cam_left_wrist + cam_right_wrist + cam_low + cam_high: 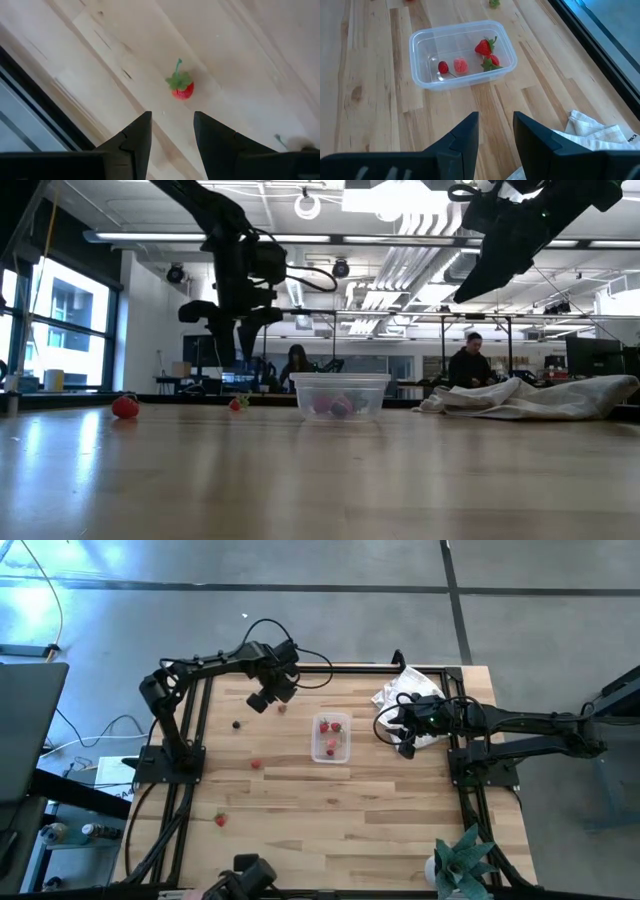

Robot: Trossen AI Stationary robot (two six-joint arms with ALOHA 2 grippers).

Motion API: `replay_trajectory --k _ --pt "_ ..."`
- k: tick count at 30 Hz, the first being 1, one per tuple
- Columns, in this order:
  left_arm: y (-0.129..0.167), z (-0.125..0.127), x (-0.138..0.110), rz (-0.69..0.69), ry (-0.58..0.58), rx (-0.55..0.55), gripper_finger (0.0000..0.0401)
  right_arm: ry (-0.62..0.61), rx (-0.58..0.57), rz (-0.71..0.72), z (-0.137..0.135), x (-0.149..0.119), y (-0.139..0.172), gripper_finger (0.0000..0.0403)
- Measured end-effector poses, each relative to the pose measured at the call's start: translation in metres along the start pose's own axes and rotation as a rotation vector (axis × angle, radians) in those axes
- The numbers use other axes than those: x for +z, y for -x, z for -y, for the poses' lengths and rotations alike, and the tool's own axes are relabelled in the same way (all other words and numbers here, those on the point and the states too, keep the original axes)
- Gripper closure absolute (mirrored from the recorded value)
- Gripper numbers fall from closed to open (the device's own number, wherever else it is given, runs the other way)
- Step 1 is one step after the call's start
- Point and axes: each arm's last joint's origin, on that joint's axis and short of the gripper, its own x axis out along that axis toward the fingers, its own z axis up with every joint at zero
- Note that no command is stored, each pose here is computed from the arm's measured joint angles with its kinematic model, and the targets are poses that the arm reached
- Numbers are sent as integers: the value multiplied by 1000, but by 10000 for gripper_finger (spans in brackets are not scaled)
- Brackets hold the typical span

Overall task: Pick and placing Produce into tupperware
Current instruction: Put the strawberry into the transparent container

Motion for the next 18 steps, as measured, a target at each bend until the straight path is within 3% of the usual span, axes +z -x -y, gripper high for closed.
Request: replay_trajectory --k 7,18 --pt "-24 2 -7 -6 16 -61 265 0 0 0 0 0 0 291" --pt "-38 0 -6 -2 0 -85 265 0 0 0 0 0 0 291"
